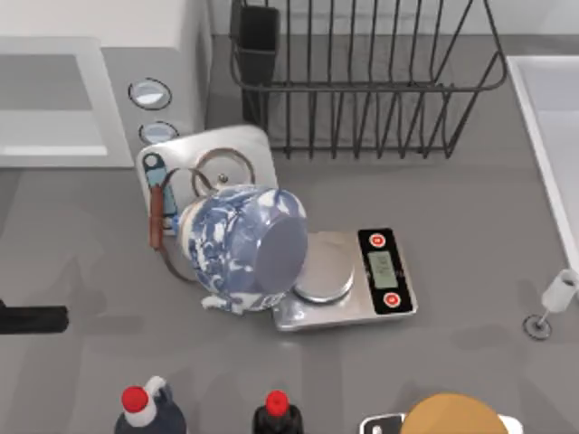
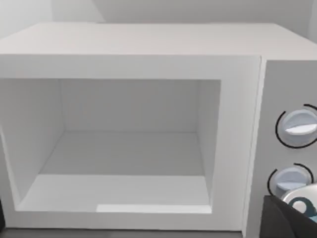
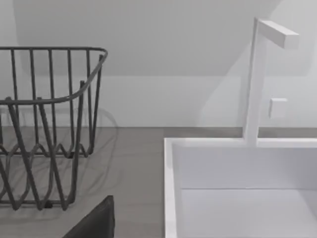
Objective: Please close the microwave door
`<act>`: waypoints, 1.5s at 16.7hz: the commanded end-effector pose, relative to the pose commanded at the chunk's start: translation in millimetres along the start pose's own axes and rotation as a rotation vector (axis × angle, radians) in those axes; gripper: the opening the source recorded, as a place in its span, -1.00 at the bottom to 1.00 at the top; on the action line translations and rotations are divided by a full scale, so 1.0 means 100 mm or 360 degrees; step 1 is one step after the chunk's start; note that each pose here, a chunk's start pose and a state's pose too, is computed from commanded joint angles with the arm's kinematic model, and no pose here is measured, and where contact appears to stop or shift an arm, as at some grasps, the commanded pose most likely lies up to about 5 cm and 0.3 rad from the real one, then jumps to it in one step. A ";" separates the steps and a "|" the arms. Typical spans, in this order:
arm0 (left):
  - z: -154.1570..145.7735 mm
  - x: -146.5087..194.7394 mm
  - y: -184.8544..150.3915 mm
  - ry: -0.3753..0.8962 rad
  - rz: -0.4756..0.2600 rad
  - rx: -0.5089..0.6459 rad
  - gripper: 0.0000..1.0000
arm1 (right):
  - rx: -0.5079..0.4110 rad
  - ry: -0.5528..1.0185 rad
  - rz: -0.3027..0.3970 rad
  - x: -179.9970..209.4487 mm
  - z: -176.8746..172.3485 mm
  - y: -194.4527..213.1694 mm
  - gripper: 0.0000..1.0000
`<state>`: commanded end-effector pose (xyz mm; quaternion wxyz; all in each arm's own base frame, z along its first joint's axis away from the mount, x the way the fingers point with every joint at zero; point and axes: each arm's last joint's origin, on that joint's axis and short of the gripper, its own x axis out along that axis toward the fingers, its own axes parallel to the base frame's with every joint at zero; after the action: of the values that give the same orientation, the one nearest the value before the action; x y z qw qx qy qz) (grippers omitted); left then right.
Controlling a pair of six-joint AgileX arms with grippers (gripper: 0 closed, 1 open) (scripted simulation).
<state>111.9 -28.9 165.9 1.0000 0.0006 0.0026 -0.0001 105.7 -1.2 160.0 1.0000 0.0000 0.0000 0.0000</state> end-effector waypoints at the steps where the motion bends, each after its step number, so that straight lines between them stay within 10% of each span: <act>1: 0.00 0.00 0.00 0.0000 0.0000 0.0000 -1.00 | 0.0000 0.0000 0.0000 0.00 0.00 0.00 1.00; 13: 0.64 0.37 0.38 0.0412 0.0146 0.0475 -1.00 | 0.0000 0.0000 0.0000 0.00 0.00 0.00 1.00; 18: 1.02 0.86 1.30 0.0948 0.0207 0.0580 -1.00 | 0.0000 0.0000 0.0000 0.00 0.00 0.00 1.00; 25: 0.90 0.91 2.93 0.1278 0.0070 0.0185 -1.00 | 0.0000 0.0000 0.0000 0.00 0.00 0.00 1.00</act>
<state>203.7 264.1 255.6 0.9176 0.0570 0.3929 0.0215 105.7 -1.2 160.0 1.0000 0.0000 0.0000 0.0000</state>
